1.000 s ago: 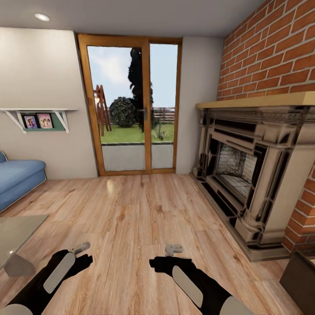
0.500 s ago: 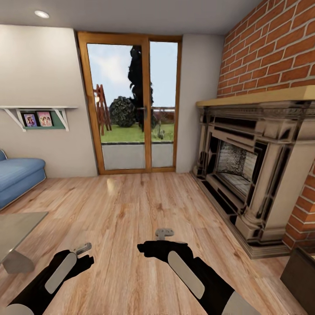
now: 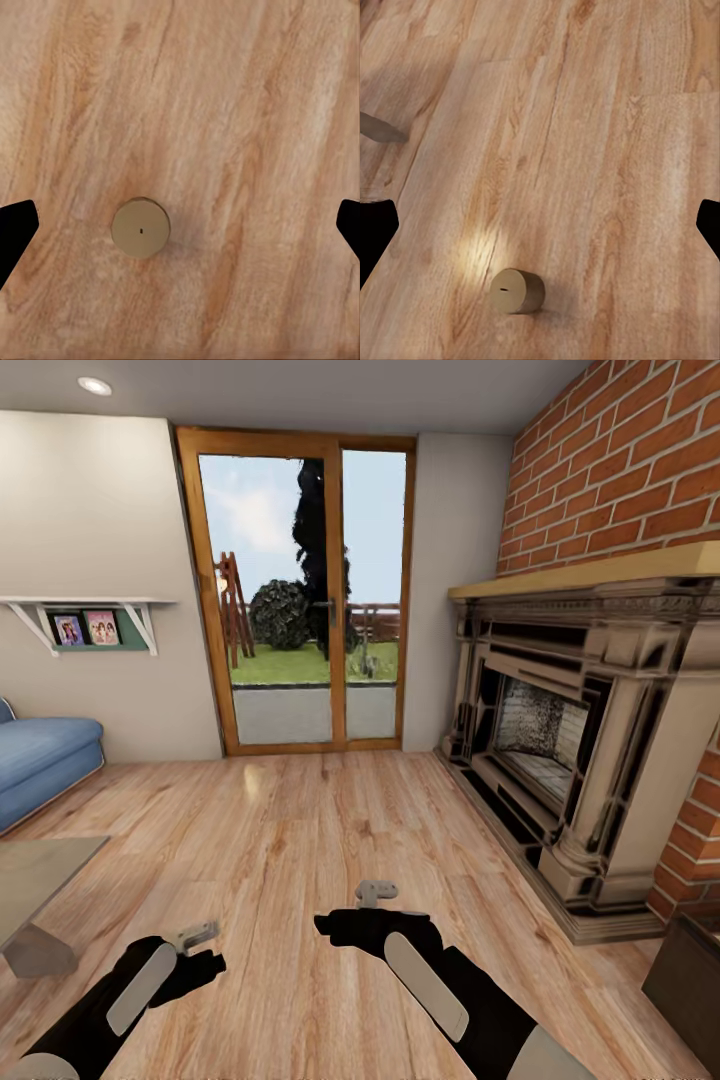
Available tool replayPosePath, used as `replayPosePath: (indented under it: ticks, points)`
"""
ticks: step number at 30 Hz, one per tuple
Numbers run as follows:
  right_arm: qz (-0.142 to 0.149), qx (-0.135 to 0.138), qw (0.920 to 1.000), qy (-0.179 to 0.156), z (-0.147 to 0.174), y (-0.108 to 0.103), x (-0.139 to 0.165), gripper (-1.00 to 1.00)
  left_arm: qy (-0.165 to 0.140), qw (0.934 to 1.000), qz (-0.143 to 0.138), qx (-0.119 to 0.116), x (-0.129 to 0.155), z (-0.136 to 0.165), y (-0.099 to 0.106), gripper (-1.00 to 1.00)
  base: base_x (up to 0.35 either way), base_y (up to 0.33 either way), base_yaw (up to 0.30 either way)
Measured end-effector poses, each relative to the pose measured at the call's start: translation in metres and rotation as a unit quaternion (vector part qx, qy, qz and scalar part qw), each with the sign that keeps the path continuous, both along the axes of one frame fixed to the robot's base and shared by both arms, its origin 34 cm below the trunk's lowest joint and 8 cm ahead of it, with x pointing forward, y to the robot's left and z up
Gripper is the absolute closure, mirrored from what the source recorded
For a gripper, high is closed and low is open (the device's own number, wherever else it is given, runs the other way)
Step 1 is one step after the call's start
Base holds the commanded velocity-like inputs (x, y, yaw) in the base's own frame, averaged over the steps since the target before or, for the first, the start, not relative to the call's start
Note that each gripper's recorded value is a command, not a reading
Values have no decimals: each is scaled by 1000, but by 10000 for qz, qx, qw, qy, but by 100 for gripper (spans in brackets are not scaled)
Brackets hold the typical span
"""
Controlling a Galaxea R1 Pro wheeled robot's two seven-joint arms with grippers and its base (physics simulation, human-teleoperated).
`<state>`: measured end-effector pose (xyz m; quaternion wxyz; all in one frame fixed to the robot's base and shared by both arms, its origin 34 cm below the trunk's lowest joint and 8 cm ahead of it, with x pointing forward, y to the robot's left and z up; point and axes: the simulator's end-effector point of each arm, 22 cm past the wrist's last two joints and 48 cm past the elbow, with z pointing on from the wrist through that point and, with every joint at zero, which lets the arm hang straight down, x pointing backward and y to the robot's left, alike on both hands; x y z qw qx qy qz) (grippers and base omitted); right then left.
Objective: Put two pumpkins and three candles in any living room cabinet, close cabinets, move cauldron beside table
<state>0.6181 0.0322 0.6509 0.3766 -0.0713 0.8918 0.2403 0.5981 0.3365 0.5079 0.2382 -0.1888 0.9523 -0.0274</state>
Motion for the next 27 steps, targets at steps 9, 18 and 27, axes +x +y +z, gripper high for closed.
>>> replayPosePath:
  ticks: [9,18,27]
  points:
    - [0,-7,10000,7,-20,0,-4,-100,193,9998,-76,47,-10,-25,3,-100,0,0,0]
    - [13,-5,10000,24,-38,-1,-8,-100,435,9989,-168,-55,-22,-51,-2,-100,0,0,0]
    - [-5,3,10000,19,-57,-2,-12,-100,484,9987,-143,-93,-30,-74,-3,-100,0,0,0]
